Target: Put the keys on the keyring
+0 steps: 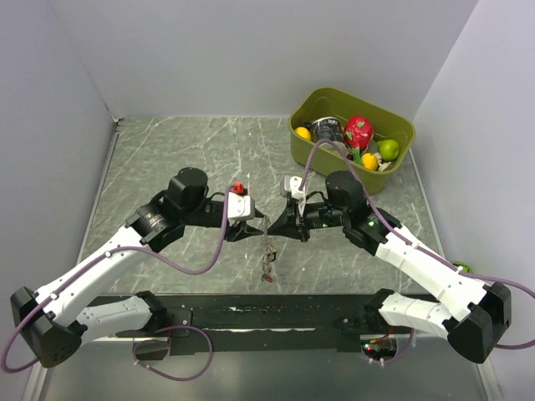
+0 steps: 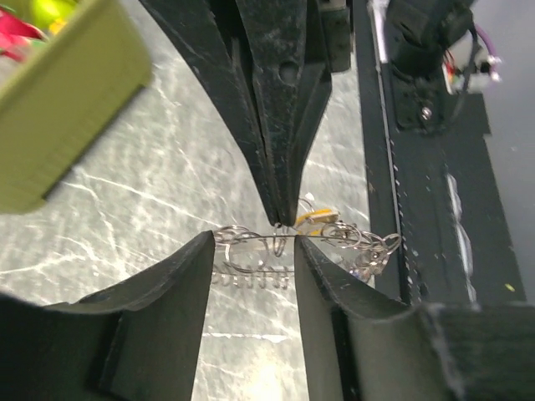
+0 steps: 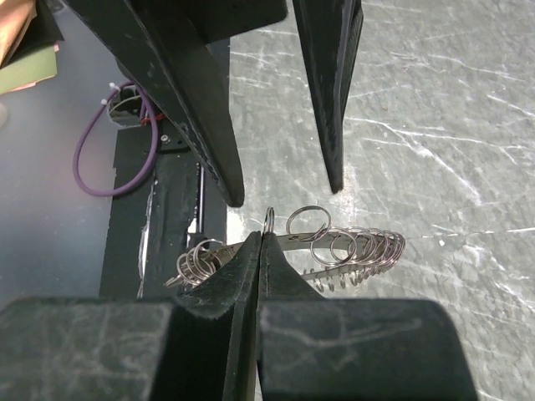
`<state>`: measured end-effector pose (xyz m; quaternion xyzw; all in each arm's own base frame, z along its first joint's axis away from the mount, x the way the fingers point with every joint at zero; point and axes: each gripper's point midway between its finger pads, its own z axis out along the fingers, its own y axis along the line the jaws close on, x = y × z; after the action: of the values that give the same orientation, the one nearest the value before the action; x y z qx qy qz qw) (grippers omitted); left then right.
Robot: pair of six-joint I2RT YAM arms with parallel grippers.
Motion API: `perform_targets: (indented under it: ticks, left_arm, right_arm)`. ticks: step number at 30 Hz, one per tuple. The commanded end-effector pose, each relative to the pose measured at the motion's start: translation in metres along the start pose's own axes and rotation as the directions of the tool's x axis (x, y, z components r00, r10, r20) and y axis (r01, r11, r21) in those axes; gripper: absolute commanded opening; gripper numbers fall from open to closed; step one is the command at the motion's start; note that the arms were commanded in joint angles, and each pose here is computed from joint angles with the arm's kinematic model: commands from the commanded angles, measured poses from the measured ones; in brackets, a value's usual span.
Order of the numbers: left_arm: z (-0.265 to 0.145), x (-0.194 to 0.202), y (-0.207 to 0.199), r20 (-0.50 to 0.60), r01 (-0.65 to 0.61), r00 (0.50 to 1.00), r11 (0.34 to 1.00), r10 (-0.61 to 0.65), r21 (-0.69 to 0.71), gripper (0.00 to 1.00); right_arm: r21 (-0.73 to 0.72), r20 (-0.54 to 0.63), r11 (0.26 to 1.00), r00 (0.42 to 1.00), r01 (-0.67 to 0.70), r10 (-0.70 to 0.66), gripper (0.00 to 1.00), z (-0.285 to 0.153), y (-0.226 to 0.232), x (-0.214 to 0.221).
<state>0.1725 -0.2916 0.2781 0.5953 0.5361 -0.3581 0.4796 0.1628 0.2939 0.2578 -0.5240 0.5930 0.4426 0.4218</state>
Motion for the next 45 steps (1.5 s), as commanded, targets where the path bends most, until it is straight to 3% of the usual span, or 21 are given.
perform_targets:
  ticks: [1,12,15,16,18,22,23,24,26,27,32,36,45]
  left_arm:
    - [0.0,-0.006,-0.011,-0.013,-0.024,1.0,0.995,0.025,0.092,0.46]
    - [0.009,-0.003,-0.011,-0.004,-0.014,1.0,0.991,0.015,0.13,0.3]
    - [0.011,-0.007,-0.013,0.02,-0.017,1.0,0.989,0.014,0.146,0.23]
    - [0.012,-0.008,-0.014,0.026,-0.019,1.0,0.988,0.015,0.15,0.14]
    - [0.013,-0.007,-0.013,0.025,-0.02,1.0,0.988,0.016,0.152,0.04]
    - [0.013,-0.005,-0.012,0.027,-0.027,0.999,0.99,0.024,0.141,0.01]
    - [0.013,-0.012,-0.008,0.058,-0.044,0.998,0.992,0.038,0.116,0.01]
    - [0.014,-0.007,-0.009,0.062,-0.034,0.998,0.993,0.027,0.109,0.01]
    - [0.014,-0.011,-0.005,0.114,-0.034,0.993,0.998,0.027,0.059,0.01]
    - [0.014,-0.013,-0.004,0.13,-0.033,0.991,0.999,0.027,0.042,0.01]
    - [0.011,-0.012,0.005,0.192,-0.009,0.981,0.998,0.02,-0.055,0.01]
    - [0.004,-0.026,0.013,0.28,-0.037,0.957,0.988,0.078,-0.149,0.01]
    - [-0.019,-0.044,0.007,0.473,-0.043,0.865,0.965,0.165,-0.258,0.01]
  right_arm:
    - [0.018,0.07,0.996,0.993,0.089,-0.09,0.0,-0.004,-0.002,-0.035]
    - [0.019,0.073,0.996,0.993,0.088,-0.089,0.0,-0.004,-0.001,-0.035]
    - [0.02,0.074,0.996,0.993,0.086,-0.087,0.0,-0.004,-0.003,-0.035]
    - [0.02,0.073,0.996,0.994,0.085,-0.086,0.0,-0.003,-0.003,-0.034]
    - [0.022,0.074,0.996,0.993,0.086,-0.087,0.0,-0.003,-0.003,-0.035]
    - [0.022,0.089,0.996,0.992,0.087,-0.089,0.0,-0.003,-0.002,-0.037]
    - [0.025,0.094,0.996,0.992,0.085,-0.087,0.03,-0.003,-0.002,-0.037]
    - [0.033,0.106,0.995,0.99,0.09,-0.093,0.18,-0.003,-0.003,-0.037]
    - [0.049,0.114,0.996,0.99,0.077,-0.082,0.26,-0.004,-0.004,-0.035]
    - [0.068,0.131,0.994,0.987,0.084,-0.092,0.37,-0.006,-0.006,-0.04]
    - [0.154,0.171,0.985,0.98,0.075,-0.102,0.64,-0.019,-0.013,-0.045]
    - [0.185,0.213,0.98,0.971,0.067,-0.106,0.72,-0.029,-0.014,-0.052]
    - [0.139,0.239,0.989,0.968,0.046,-0.078,0.69,-0.036,-0.009,-0.05]
